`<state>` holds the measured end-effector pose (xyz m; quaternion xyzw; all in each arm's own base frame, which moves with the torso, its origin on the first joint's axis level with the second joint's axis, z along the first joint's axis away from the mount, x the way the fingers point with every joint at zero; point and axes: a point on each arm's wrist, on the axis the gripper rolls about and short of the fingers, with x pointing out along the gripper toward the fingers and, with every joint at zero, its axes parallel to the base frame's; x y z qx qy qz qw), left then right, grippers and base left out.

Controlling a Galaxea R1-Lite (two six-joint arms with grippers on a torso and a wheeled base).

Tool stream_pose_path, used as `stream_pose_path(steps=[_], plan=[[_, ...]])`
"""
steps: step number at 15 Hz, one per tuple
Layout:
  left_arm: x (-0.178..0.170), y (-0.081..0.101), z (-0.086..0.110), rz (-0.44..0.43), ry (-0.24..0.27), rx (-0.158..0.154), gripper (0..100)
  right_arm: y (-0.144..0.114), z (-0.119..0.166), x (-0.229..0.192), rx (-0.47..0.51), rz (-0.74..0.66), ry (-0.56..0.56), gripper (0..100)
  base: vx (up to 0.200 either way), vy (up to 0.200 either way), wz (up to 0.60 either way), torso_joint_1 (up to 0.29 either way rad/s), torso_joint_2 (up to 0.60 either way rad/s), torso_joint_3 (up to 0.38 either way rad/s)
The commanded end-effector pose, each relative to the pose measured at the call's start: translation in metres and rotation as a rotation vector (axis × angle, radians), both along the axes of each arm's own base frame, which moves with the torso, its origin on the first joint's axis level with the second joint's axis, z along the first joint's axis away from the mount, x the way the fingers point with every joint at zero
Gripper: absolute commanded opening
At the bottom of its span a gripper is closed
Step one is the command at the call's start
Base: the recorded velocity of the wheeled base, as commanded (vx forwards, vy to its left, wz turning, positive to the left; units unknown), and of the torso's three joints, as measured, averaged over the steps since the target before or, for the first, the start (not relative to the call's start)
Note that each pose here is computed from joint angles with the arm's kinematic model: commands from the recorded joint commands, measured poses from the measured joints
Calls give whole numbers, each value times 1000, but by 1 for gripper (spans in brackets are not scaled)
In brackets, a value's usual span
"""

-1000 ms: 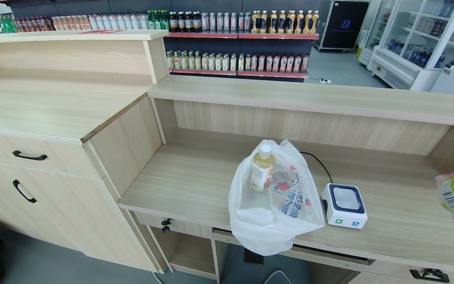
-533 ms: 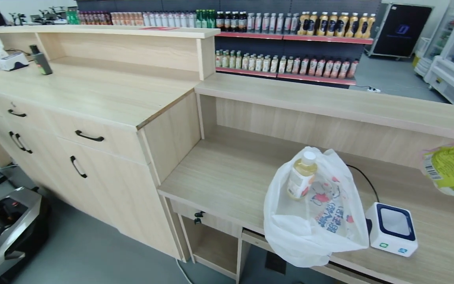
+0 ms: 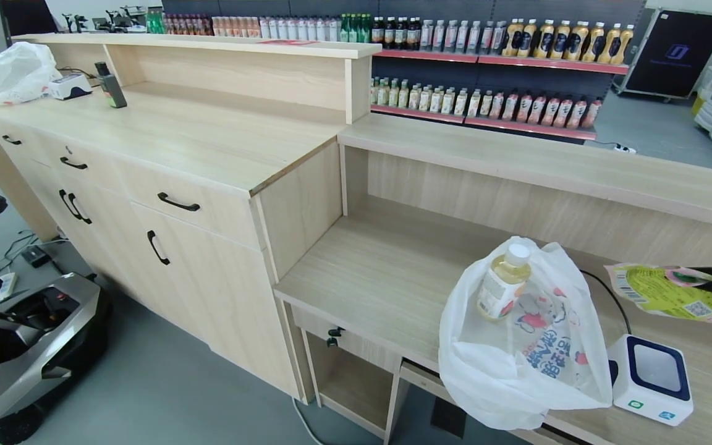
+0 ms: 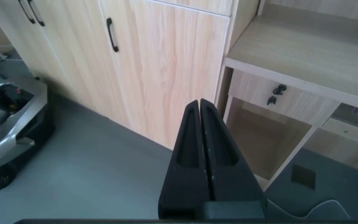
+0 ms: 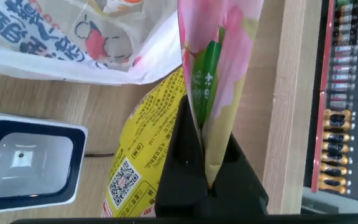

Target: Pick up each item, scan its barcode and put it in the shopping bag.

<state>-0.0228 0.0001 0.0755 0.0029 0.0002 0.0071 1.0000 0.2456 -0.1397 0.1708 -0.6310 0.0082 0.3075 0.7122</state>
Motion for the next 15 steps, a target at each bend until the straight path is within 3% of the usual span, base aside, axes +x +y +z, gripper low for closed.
stream_pose_path(steps=[1,5,15], plan=[[0,0,0,1,0,0,0,-4,-12,5,-19,19,12,0,0,0,0,0,0,0],[0,0,0,1,0,0,0,-13,-22,1,-160,71,-41,0,0,0,0,0,0,0],[0,0,0,1,0,0,0,-15,-42,-3,-242,126,-47,0,0,0,0,0,0,0]])
